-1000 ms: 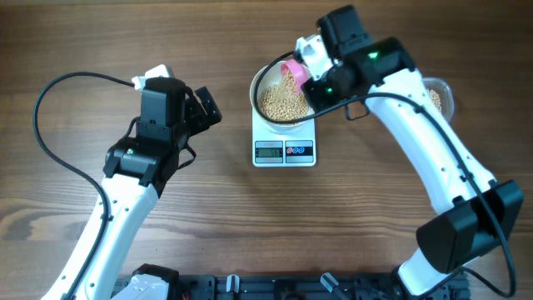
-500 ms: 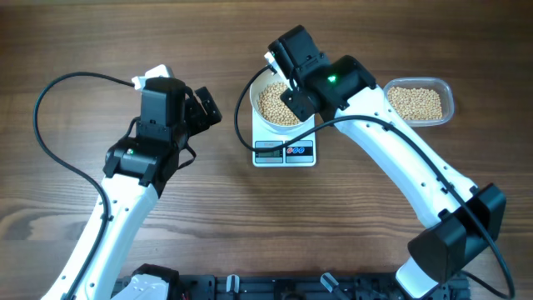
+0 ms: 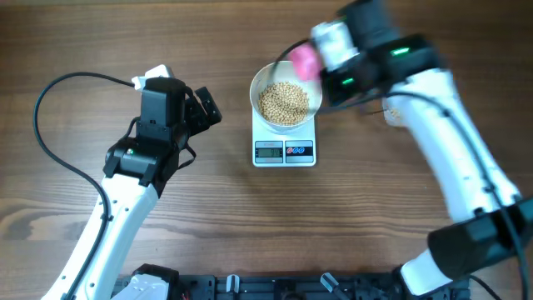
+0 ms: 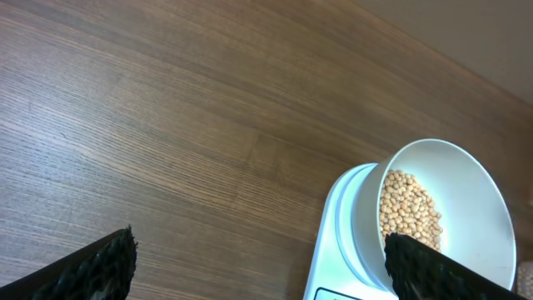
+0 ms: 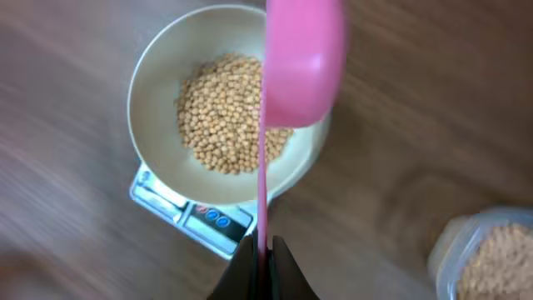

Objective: Scoop item into bowl and weigh 150g on scale
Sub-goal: 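Move the empty scoop with the right gripper back to the tub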

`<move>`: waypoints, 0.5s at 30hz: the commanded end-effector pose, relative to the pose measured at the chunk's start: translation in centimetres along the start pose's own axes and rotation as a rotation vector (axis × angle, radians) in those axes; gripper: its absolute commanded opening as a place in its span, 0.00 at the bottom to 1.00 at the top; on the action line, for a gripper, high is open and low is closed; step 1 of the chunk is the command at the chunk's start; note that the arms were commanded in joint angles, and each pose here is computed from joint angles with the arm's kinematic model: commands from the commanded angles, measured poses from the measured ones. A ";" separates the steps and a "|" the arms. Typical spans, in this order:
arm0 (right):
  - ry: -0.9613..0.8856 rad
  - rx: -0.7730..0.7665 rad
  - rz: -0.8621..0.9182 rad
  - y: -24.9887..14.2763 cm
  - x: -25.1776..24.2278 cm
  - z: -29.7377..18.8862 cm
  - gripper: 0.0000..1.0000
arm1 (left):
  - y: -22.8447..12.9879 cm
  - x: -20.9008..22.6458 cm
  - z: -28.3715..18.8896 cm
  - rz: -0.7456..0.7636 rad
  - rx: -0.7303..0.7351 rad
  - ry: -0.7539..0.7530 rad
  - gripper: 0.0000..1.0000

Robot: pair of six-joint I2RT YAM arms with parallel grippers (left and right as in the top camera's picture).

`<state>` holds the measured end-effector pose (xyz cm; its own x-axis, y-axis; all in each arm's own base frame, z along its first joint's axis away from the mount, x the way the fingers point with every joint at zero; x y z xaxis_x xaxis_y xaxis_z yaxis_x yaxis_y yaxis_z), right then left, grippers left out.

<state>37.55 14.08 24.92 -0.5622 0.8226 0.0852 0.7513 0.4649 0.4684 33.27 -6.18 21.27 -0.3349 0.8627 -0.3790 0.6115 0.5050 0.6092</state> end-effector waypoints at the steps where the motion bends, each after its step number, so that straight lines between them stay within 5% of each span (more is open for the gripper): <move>1: 0.199 -0.131 0.168 -1.0 -3.4 -4.9 0.04 | 0.1 0.2 0.1 -0.005 0.000 0.005 1.00; 7: 0.016 -0.069 0.376 -7.8 -12.8 -7.8 0.04 | 0.1 0.2 0.1 -0.005 0.000 0.005 1.00; 15: -0.085 -0.040 0.411 -10.6 -16.1 -8.9 0.04 | 0.1 0.2 0.1 -0.005 -0.001 0.005 1.00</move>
<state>35.64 -6.24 25.65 -0.1601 0.9437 0.2893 0.9073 0.0253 0.4197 33.24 -6.18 21.25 -0.3352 0.8628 -0.3784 0.6126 0.5047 0.6083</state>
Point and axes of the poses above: each gripper's point midway between its finger pads, its own z axis out along the fingers, its own x axis along the line the jaws close on, y = z × x, the point moved 3 cm from there along -z, back along the fingers, and after that the axes turned 6 degrees about -z, right-handed, at the moved point
